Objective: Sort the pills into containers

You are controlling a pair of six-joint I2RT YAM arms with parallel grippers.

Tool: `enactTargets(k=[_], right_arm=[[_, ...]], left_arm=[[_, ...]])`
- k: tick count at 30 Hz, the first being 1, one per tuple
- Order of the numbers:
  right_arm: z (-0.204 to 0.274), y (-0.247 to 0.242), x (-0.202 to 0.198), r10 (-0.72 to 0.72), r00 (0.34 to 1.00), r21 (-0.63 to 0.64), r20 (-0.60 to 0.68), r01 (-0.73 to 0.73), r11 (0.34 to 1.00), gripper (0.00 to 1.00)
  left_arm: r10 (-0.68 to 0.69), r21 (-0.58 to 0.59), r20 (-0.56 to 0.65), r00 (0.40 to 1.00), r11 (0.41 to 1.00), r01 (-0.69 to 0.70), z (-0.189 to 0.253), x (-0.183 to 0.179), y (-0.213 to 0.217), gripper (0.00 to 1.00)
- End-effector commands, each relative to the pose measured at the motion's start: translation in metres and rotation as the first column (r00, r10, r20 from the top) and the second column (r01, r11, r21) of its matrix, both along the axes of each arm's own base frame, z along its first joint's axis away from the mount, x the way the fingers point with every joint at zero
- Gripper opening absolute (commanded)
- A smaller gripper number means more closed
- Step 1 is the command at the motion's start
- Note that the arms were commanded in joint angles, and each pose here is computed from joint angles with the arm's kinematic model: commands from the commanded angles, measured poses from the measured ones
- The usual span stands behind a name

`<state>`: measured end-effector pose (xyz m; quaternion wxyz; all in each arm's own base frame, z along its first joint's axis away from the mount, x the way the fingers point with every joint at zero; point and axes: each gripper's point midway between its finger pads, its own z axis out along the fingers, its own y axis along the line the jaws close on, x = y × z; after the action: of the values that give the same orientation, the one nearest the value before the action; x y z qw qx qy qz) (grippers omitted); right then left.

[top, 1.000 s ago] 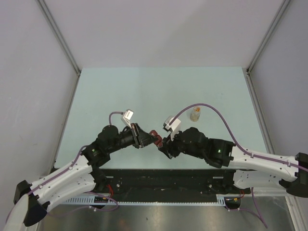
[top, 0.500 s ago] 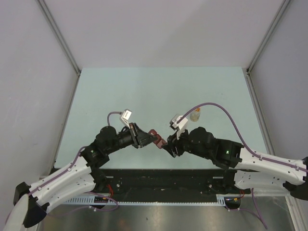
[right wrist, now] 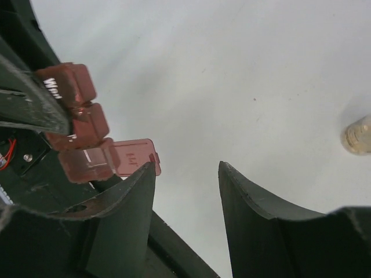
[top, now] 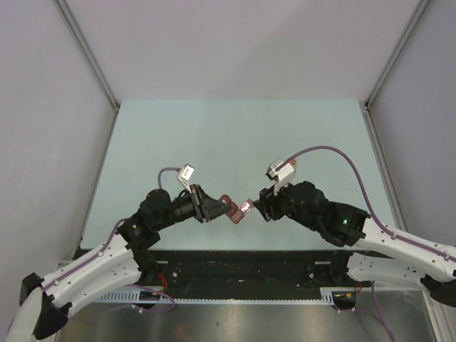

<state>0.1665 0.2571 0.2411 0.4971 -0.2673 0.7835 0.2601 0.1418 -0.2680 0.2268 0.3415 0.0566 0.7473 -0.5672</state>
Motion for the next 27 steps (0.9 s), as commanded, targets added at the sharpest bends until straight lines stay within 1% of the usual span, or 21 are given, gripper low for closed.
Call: enactTargets(k=[1,4,7,12,15,18,19,21,24,27], right_arm=[[-0.009,-0.002,0.008,-0.045,0.999,-0.029,-0.022,0.045,0.999,0.53],[-0.021,0.002,0.009,-0.046,0.998,-0.04,-0.039,0.044,0.998,0.53],[-0.023,0.003,0.01,-0.046,0.998,-0.029,-0.047,0.045,0.999,0.53],[-0.002,-0.009,0.012,-0.084,0.996,0.039,-0.014,0.084,0.996,0.53],[0.006,-0.022,0.015,-0.129,0.992,0.061,-0.002,0.129,0.99,0.55],[0.005,-0.035,0.019,-0.194,0.981,0.069,-0.027,0.196,0.978,0.57],[0.003,-0.041,0.022,-0.222,0.974,0.063,-0.042,0.224,0.972,0.57],[0.005,-0.047,0.021,-0.25,0.966,0.09,-0.07,0.256,0.963,0.57],[0.002,-0.053,0.021,-0.269,0.958,0.096,-0.099,0.278,0.956,0.57],[-0.003,-0.059,0.022,-0.299,0.949,0.073,-0.104,0.307,0.949,0.57]], left_arm=[[-0.03,-0.026,0.048,0.998,0.999,0.031,0.012,-0.006,0.0,0.0],[-0.037,-0.03,0.056,0.998,0.999,0.039,0.014,-0.008,0.001,0.0],[-0.039,-0.028,0.064,0.997,0.999,0.041,0.013,-0.009,0.001,0.01],[-0.01,-0.002,0.097,0.995,1.0,0.01,0.005,-0.004,0.006,0.0],[0.033,0.044,0.15,0.988,0.998,-0.04,-0.003,0.008,0.01,0.0],[0.064,0.09,0.171,0.983,0.993,-0.081,-0.012,0.023,0.013,0.02],[0.068,0.103,0.172,0.983,0.991,-0.087,-0.015,0.027,0.015,0.02],[0.092,0.136,0.166,0.982,0.984,-0.115,-0.025,0.04,0.02,0.01],[0.114,0.161,0.164,0.98,0.977,-0.141,-0.037,0.055,0.025,0.01],[0.13,0.179,0.165,0.978,0.971,-0.16,-0.052,0.068,0.028,0.02]])
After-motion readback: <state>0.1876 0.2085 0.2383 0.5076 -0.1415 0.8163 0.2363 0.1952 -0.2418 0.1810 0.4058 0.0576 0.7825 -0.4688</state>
